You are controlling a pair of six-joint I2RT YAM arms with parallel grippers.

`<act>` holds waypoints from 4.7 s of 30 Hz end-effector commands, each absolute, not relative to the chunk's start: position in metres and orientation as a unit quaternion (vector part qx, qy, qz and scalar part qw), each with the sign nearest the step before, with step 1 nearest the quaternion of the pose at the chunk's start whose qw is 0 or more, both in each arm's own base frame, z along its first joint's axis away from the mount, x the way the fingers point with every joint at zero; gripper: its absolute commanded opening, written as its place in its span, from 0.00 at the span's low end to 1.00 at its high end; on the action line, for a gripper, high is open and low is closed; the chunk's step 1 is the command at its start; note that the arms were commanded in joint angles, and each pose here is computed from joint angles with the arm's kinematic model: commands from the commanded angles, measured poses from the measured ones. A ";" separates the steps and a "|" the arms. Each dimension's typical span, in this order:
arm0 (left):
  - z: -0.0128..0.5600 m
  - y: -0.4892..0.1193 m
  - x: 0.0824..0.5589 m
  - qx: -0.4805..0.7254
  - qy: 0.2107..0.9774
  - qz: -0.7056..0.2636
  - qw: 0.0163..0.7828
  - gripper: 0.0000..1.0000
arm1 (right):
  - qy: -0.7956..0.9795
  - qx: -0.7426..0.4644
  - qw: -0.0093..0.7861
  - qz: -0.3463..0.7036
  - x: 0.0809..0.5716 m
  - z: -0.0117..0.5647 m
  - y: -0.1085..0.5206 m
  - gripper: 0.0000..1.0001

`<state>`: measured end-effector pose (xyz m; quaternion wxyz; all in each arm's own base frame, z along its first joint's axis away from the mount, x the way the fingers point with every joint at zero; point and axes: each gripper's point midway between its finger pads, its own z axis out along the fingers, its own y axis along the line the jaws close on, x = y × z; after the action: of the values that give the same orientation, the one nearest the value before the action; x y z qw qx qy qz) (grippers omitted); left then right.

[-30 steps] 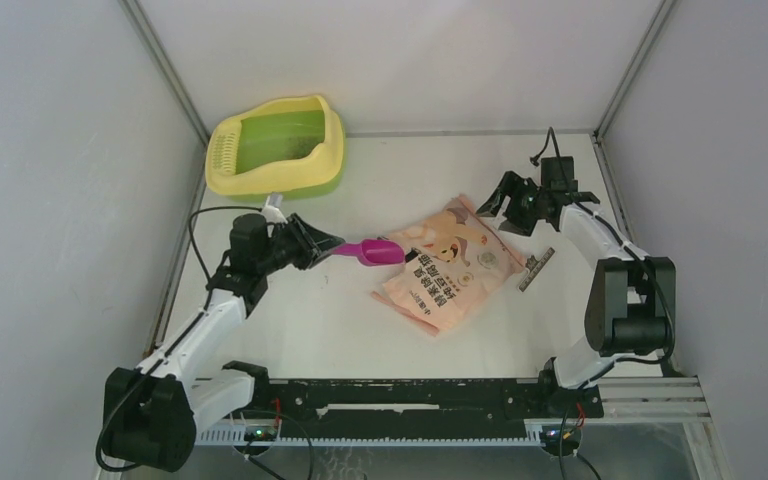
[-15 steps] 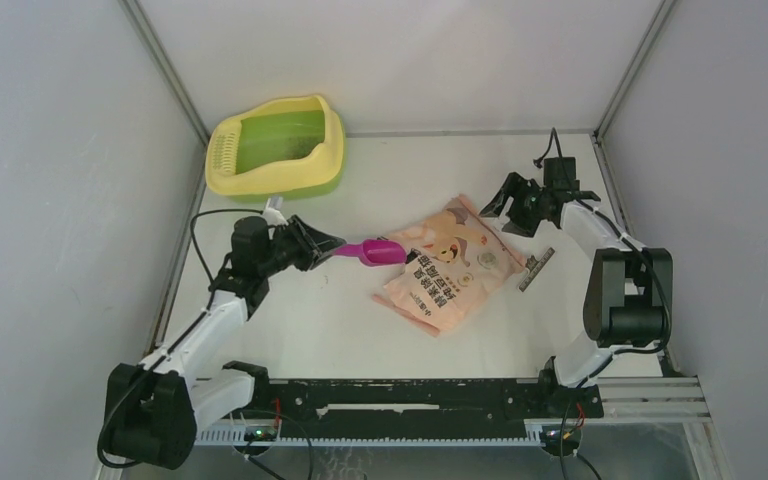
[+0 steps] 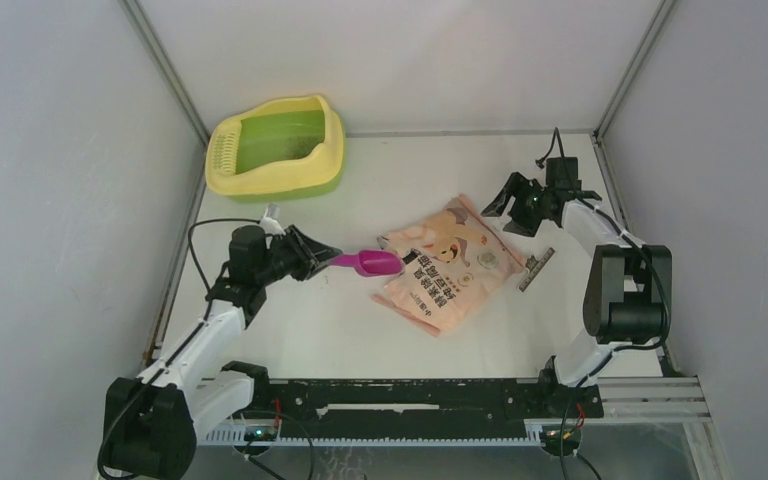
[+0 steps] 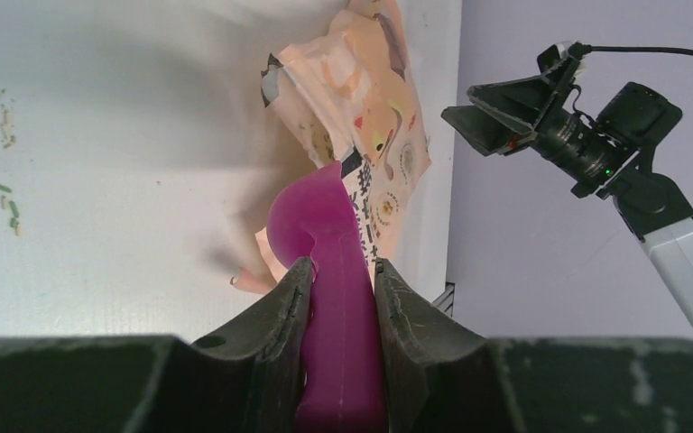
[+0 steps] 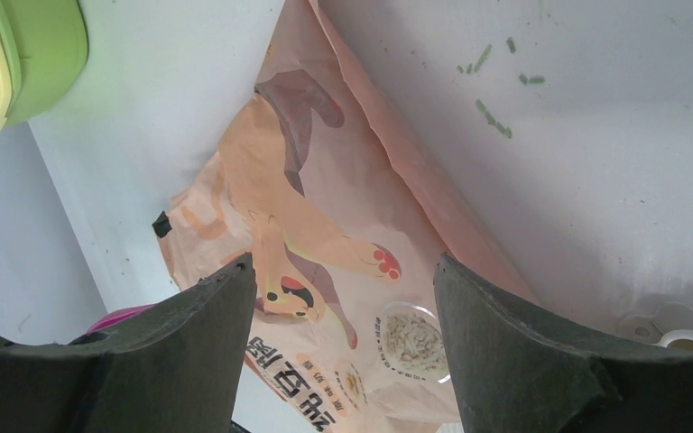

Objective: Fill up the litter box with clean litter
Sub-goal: 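Scoop the cat litter from the cat litter bag.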

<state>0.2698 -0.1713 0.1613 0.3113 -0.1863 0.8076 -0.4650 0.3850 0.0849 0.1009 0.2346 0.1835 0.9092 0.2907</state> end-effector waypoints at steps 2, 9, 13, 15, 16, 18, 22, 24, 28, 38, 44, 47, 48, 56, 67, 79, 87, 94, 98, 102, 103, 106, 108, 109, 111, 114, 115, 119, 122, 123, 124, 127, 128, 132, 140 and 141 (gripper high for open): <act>0.161 -0.167 0.275 -0.180 0.802 -0.463 0.331 0.02 | 0.898 0.176 0.269 0.302 0.405 0.122 0.083 0.79; 0.161 -0.167 0.286 -0.188 0.795 -0.470 0.335 0.02 | 0.898 0.175 0.268 0.302 0.404 0.123 0.082 0.79; 0.160 -0.170 0.287 -0.192 0.789 -0.482 0.330 0.02 | 0.898 0.175 0.269 0.303 0.404 0.123 0.082 0.79; 0.160 -0.170 0.287 -0.193 0.788 -0.485 0.328 0.02 | 0.897 0.175 0.269 0.303 0.404 0.124 0.082 0.79; 0.160 -0.170 0.287 -0.194 0.787 -0.485 0.328 0.02 | 0.897 0.174 0.270 0.303 0.404 0.124 0.082 0.79; 0.159 -0.169 0.287 -0.196 0.786 -0.487 0.327 0.02 | 0.897 0.174 0.269 0.303 0.404 0.123 0.082 0.79; 0.157 -0.168 0.289 -0.201 0.786 -0.485 0.327 0.01 | 0.897 0.175 0.268 0.304 0.405 0.123 0.083 0.79; 0.154 -0.167 0.290 -0.204 0.785 -0.485 0.325 0.01 | 0.896 0.174 0.270 0.305 0.405 0.123 0.083 0.79; 0.147 -0.168 0.293 -0.210 0.783 -0.489 0.322 0.01 | 0.895 0.176 0.271 0.307 0.407 0.124 0.083 0.79; 0.146 -0.174 0.302 -0.228 0.757 -0.524 0.317 0.01 | 0.897 0.179 0.264 0.305 0.412 0.120 0.082 0.79; 0.150 -0.177 0.298 -0.229 0.747 -0.542 0.308 0.01 | 0.898 0.180 0.261 0.304 0.413 0.117 0.082 0.79; 0.151 -0.176 0.293 -0.227 0.752 -0.537 0.307 0.01 | 0.899 0.180 0.257 0.304 0.412 0.115 0.082 0.79; 0.150 -0.176 0.291 -0.226 0.753 -0.536 0.307 0.01 | 0.900 0.180 0.256 0.304 0.412 0.115 0.082 0.79; 0.150 -0.167 0.278 -0.220 0.774 -0.502 0.317 0.01 | 0.901 0.177 0.255 0.304 0.411 0.114 0.083 0.79; 0.151 -0.169 0.296 -0.241 0.732 -0.540 0.338 0.01 | 0.902 0.175 0.251 0.305 0.411 0.112 0.087 0.79; 0.160 -0.180 0.300 -0.246 0.691 -0.589 0.338 0.01 | 0.902 0.177 0.250 0.303 0.413 0.107 0.086 0.79; 0.149 -0.204 0.302 -0.234 0.728 -0.562 0.316 0.01 | 0.902 0.186 0.244 0.302 0.420 0.098 0.086 0.79; 0.147 -0.223 0.311 -0.215 0.754 -0.533 0.319 0.00 | 0.904 0.189 0.241 0.299 0.428 0.093 0.085 0.78; 0.155 -0.242 0.320 -0.201 0.759 -0.531 0.318 0.00 | 0.906 0.191 0.245 0.287 0.437 0.093 0.081 0.78; 0.151 -0.259 0.331 -0.203 0.776 -0.511 0.308 0.00 | 0.909 0.190 0.239 0.285 0.441 0.088 0.083 0.78; 0.147 -0.262 0.332 -0.205 0.781 -0.505 0.306 0.00 | 0.909 0.190 0.237 0.284 0.441 0.086 0.084 0.77; 0.137 -0.271 0.334 -0.210 0.788 -0.496 0.300 0.00 | 0.912 0.190 0.229 0.282 0.440 0.079 0.085 0.71; 0.131 -0.275 0.334 -0.211 0.791 -0.489 0.300 0.00 | 0.915 0.192 0.223 0.277 0.439 0.073 0.085 0.69; 0.128 -0.277 0.334 -0.211 0.793 -0.487 0.299 0.00 | 0.916 0.194 0.220 0.273 0.438 0.070 0.084 0.70; 0.123 -0.281 0.334 -0.210 0.795 -0.485 0.299 0.00 | 0.919 0.193 0.217 0.268 0.437 0.067 0.084 0.74; 0.119 -0.287 0.336 -0.211 0.788 -0.493 0.302 0.00 | 0.923 0.185 0.213 0.261 0.435 0.062 0.088 0.79; 0.119 -0.288 0.337 -0.212 0.784 -0.497 0.305 0.00 | 0.924 0.184 0.211 0.259 0.435 0.061 0.088 0.79; 0.118 -0.295 0.346 -0.215 0.772 -0.510 0.311 0.00 | 0.931 0.163 0.197 0.259 0.428 0.054 0.103 0.80; 0.114 -0.299 0.354 -0.223 0.773 -0.504 0.315 0.00 | 0.935 0.152 0.192 0.256 0.423 0.052 0.112 0.80; 0.111 -0.299 0.356 -0.227 0.776 -0.498 0.314 0.00 | 0.936 0.147 0.190 0.256 0.421 0.051 0.114 0.80; 0.107 -0.300 0.357 -0.230 0.781 -0.491 0.312 0.00 | 0.937 0.144 0.188 0.256 0.420 0.050 0.117 0.80; 0.097 -0.300 0.357 -0.242 0.789 -0.476 0.304 0.00 | 0.940 0.137 0.181 0.256 0.417 0.046 0.122 0.80; 0.097 -0.301 0.357 -0.243 0.788 -0.477 0.304 0.00 | 0.940 0.135 0.179 0.256 0.416 0.045 0.124 0.80; 0.101 -0.309 0.359 -0.239 0.784 -0.485 0.305 0.00 | 0.941 0.131 0.174 0.257 0.413 0.042 0.129 0.80; 0.105 -0.341 0.372 -0.240 0.750 -0.535 0.307 0.00 | 0.941 0.126 0.171 0.263 0.409 0.042 0.138 0.80; 0.104 -0.344 0.372 -0.240 0.744 -0.542 0.308 0.00 | 0.941 0.125 0.171 0.264 0.408 0.043 0.139 0.80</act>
<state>0.3604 -0.3225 0.0896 0.2862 -0.2439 0.7763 -0.5060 0.4135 0.1195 0.0395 0.1805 0.1429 0.9424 0.2428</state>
